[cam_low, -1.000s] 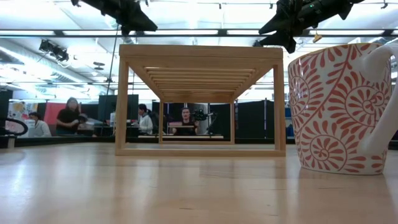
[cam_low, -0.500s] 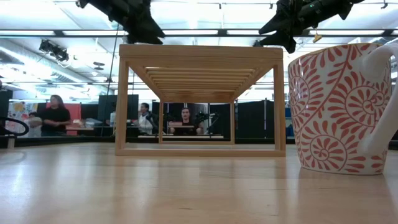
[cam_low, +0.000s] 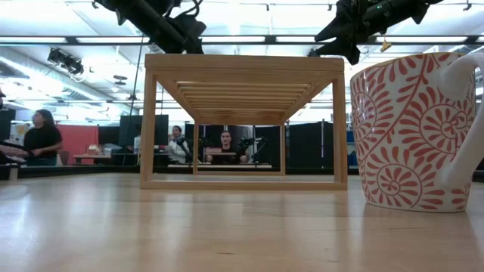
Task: Place coffee mugs
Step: Put the left blue cup on the shelf
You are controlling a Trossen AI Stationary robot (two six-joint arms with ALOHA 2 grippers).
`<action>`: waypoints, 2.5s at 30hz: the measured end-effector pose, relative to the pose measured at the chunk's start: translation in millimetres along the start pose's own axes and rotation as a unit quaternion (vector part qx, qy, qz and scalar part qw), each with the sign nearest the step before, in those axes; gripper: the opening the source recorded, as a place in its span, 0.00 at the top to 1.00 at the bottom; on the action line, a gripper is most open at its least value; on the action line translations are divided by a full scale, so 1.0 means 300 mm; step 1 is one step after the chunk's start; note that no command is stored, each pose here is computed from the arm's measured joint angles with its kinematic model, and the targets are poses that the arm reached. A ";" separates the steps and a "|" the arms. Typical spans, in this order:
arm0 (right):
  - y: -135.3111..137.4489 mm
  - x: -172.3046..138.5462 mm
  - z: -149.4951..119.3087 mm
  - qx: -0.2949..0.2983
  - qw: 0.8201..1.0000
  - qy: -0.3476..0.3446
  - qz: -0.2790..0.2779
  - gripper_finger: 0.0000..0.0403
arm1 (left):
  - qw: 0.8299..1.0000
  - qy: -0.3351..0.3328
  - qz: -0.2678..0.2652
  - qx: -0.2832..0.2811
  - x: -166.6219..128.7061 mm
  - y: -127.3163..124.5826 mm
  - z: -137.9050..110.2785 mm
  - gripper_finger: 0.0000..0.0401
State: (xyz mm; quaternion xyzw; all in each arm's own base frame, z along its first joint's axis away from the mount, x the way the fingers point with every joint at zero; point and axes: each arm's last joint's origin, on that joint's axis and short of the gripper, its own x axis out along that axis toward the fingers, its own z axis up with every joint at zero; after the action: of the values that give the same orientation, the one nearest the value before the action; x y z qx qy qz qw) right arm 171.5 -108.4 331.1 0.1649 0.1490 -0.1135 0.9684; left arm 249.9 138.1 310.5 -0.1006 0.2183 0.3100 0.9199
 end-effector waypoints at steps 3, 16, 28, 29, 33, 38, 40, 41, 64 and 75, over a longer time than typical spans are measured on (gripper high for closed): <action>0.000 0.000 0.000 0.000 1.000 0.000 0.000 0.51 | 1.000 -0.016 0.013 0.003 0.007 -0.011 0.007 0.53; 0.000 0.000 0.000 0.000 1.000 0.000 0.000 0.51 | 0.999 -0.032 0.029 0.001 0.007 -0.009 0.016 0.53; 0.000 0.000 0.000 0.000 1.000 0.000 0.000 0.51 | 0.999 -0.031 0.031 0.001 0.059 -0.015 0.005 0.53; 0.000 0.000 0.000 0.000 1.000 0.000 0.000 0.51 | 0.999 -0.030 0.032 0.001 0.065 -0.016 0.003 0.53; 0.000 0.000 0.000 0.000 1.000 0.000 0.000 0.51 | 0.999 -0.026 0.044 0.001 0.074 -0.012 -0.002 0.53; 0.000 0.000 0.000 0.000 1.000 0.000 0.000 0.51 | 0.998 -0.028 0.063 0.001 0.074 -0.008 -0.001 0.54; 0.000 0.000 0.000 0.000 1.000 0.000 0.000 0.51 | 0.998 -0.028 0.064 0.002 0.074 -0.008 -0.001 0.57; 0.000 0.000 0.000 0.000 1.000 0.000 0.000 0.51 | 0.998 -0.028 0.065 0.002 0.074 -0.008 -0.001 0.58; 0.000 0.000 0.000 0.000 1.000 0.000 0.000 0.51 | 0.994 -0.002 0.111 0.009 0.051 0.003 -0.016 0.65; 0.000 0.000 0.000 0.000 1.000 0.000 0.000 0.51 | 0.997 0.012 0.073 0.020 -0.054 -0.067 -0.023 0.65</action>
State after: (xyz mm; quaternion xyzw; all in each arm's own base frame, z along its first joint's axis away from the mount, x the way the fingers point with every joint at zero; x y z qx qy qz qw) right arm 171.5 -108.5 331.1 0.1652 0.1493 -0.1137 0.9682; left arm 248.3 111.6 312.9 -0.0698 0.2424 0.3711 0.8937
